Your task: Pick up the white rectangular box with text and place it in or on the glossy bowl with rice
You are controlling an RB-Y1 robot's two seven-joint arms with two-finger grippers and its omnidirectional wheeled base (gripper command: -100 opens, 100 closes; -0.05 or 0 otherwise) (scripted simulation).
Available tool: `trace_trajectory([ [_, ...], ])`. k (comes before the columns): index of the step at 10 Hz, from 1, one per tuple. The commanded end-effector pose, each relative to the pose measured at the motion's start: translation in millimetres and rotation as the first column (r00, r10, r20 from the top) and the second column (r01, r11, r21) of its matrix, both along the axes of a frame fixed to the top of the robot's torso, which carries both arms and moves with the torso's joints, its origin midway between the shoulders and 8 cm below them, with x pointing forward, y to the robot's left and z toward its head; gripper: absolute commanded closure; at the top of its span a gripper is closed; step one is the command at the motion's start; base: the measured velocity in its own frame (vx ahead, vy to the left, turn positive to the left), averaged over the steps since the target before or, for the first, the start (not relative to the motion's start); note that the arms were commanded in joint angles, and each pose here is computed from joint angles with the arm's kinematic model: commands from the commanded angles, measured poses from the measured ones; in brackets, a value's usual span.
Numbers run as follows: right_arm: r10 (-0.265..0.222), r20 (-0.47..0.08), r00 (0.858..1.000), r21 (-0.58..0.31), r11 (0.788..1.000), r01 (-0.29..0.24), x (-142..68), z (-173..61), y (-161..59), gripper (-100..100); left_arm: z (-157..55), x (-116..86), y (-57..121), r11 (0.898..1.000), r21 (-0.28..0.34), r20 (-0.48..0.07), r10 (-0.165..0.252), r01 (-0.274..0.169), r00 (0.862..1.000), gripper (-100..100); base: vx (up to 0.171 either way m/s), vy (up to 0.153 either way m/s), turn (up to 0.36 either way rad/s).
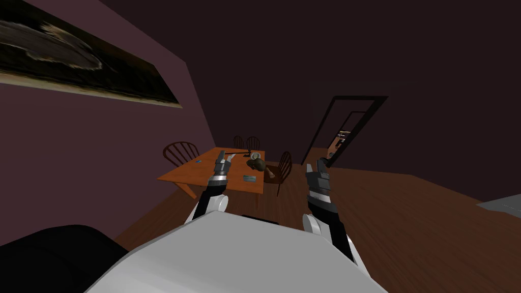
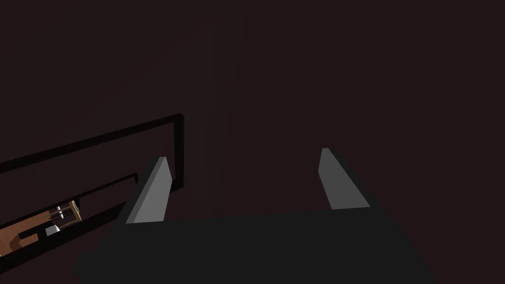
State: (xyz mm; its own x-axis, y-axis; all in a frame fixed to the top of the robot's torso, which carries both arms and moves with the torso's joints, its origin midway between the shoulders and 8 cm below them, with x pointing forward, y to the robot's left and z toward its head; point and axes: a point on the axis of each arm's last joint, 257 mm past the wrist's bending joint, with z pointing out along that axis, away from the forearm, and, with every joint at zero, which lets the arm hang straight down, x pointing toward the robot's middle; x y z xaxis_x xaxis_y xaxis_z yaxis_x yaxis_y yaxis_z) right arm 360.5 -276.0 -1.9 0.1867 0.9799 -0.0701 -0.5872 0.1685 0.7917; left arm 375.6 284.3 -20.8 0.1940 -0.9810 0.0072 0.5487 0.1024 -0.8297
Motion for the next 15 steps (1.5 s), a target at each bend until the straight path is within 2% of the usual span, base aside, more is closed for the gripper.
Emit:
trace_trajectory([
  [1, 0.000, 0.000, 1.000, 0.000, 1.000, 0.000, 0.0, 0.0, 0.0, 0, -6.8, 1.5, 1.6, 1.000, 0.028, -0.029, -0.008, 0.008, 1.000, -100, 0.003, -0.025, -0.006],
  [3, 0.000, 0.000, 1.000, 0.000, 1.000, 0.000, 0.0, 0.0, 0.0, 0, -22.4, 4.0, 7.9, 0.998, 0.068, -0.091, -0.010, 0.016, 0.996, -100, 0.012, -0.061, -0.005],
  [5, 0.000, 0.000, 1.000, 0.000, 1.000, 0.000, 0.0, 0.0, 0.0, 0, -44.8, 6.0, 20.2, 0.995, 0.102, -0.177, 0.001, 0.017, 0.984, -100, 0.016, -0.096, -0.012],
  [7, 0.000, 0.000, 1.000, 0.000, 1.000, 0.000, 0.0, 0.0, 0.0, 0, -71.5, 5.5, 38.3, 0.992, 0.128, -0.275, 0.027, 0.009, 0.961, -100, 0.019, -0.129, -0.021],
  [8, 0.000, 0.000, 1.000, 0.000, 1.000, 0.000, 0.0, 0.0, 0.1, 0, -86.2, 4.1, 49.3, 0.990, 0.139, -0.328, 0.044, 0.003, 0.944, -100, 0.025, -0.161, -0.023],
  [9, 0.000, 0.000, 1.000, 0.000, 1.000, 0.000, 0.0, 0.0, 0.1, 0, -87.4, 4.5, 49.4, 0.990, 0.138, -0.333, 0.044, 0.003, 0.942, -100, 0.015, -0.100, -0.002],
  [11, 0.000, 0.000, 1.000, 0.000, 1.000, 0.000, 0.0, 0.0, 0.0, 0, -116.7, -1.9, 74.1, 0.987, 0.157, -0.435, 0.083, -0.016, 0.896, -100, 0.020, -0.104, -0.038],
  [12, 0.000, 0.000, 1.000, 0.000, 1.000, 0.000, 0.0, 0.0, 0.0, 0, -119.4, -1.5, 74.3, 0.988, 0.155, -0.445, 0.083, -0.015, 0.892, -100, 0.028, -0.099, -0.005],
  [13, 0.000, 0.000, 1.000, 0.000, 1.000, 0.000, 0.0, 0.0, 0.0, 0, -134.7, -6.5, 87.8, 0.986, 0.162, -0.496, 0.105, -0.026, 0.862, -100, 0.028, -0.114, -0.036],
  [14, 0.000, 0.000, 1.000, 0.000, 1.000, 0.000, 0.0, 0.0, 0.0, 0, -136.1, -6.4, 88.0, 0.987, 0.162, -0.501, 0.104, -0.026, 0.859, -100, 0.024, -0.087, -0.010],
  [15, 0.000, 0.000, 1.000, 0.000, 1.000, 0.000, 0.0, 0.0, 0.0, 0, -149.5, -12.7, 101.7, 0.985, 0.169, -0.545, 0.126, -0.039, 0.829, -100, 0.017, -0.096, -0.046],
])
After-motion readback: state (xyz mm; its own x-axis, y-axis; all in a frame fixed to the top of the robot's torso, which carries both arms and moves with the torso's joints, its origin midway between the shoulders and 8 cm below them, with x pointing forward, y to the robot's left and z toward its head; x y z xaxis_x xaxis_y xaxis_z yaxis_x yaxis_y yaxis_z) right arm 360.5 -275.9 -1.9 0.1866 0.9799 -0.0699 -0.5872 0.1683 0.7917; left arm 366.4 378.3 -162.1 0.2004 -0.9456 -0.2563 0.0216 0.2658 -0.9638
